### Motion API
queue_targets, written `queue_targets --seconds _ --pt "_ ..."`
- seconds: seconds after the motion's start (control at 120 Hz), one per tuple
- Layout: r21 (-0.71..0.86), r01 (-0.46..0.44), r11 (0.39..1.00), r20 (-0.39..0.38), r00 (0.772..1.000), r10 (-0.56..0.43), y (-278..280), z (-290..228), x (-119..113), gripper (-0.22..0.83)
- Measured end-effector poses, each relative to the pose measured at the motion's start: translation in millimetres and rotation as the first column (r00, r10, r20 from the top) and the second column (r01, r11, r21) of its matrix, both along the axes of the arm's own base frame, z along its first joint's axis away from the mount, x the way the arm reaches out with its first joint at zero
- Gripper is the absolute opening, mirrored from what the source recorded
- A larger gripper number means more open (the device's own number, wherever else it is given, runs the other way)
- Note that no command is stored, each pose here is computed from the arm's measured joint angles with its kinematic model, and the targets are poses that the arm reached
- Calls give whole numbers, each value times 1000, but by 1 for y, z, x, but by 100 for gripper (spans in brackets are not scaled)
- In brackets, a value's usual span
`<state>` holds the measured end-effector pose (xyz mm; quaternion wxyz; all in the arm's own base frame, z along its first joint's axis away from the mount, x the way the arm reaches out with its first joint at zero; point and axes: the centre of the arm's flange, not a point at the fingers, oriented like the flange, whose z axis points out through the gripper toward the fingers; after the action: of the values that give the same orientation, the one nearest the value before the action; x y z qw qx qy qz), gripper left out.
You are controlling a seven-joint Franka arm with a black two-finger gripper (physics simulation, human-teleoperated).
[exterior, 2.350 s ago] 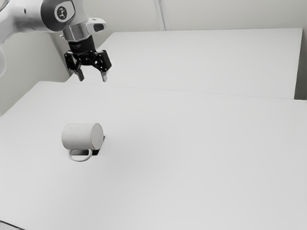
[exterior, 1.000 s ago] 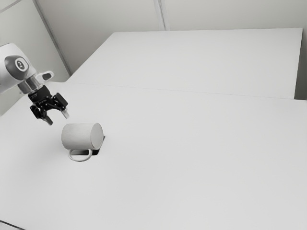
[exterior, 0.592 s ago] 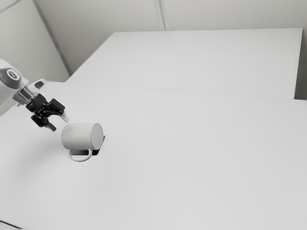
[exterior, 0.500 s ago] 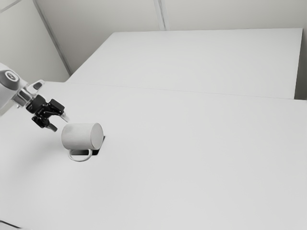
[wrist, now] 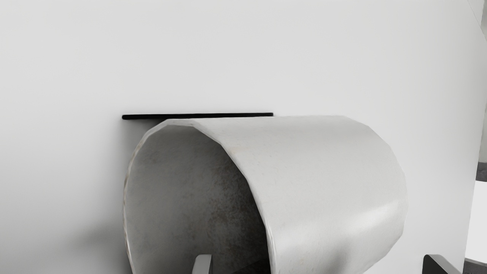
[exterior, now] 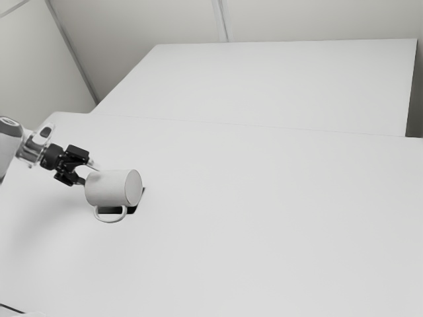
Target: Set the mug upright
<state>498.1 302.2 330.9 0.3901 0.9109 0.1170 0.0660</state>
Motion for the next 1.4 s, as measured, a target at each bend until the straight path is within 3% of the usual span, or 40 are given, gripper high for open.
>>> queue_targets --seconds 0.367,0.625,0.792,1.117,1.258,1.4 --pt "-168 -10 986 127 991 32 -10 -29 -6 57" --pt "-215 46 975 203 979 -2 -24 -26 -1 9" --pt "-209 91 974 249 968 -37 -38 -17 7 -7" --pt "-131 172 976 335 935 -120 -69 33 12 -15" --pt "-21 270 963 356 902 -245 -114 73 27 -16" --pt "145 384 912 297 862 -411 -170 105 38 -16"
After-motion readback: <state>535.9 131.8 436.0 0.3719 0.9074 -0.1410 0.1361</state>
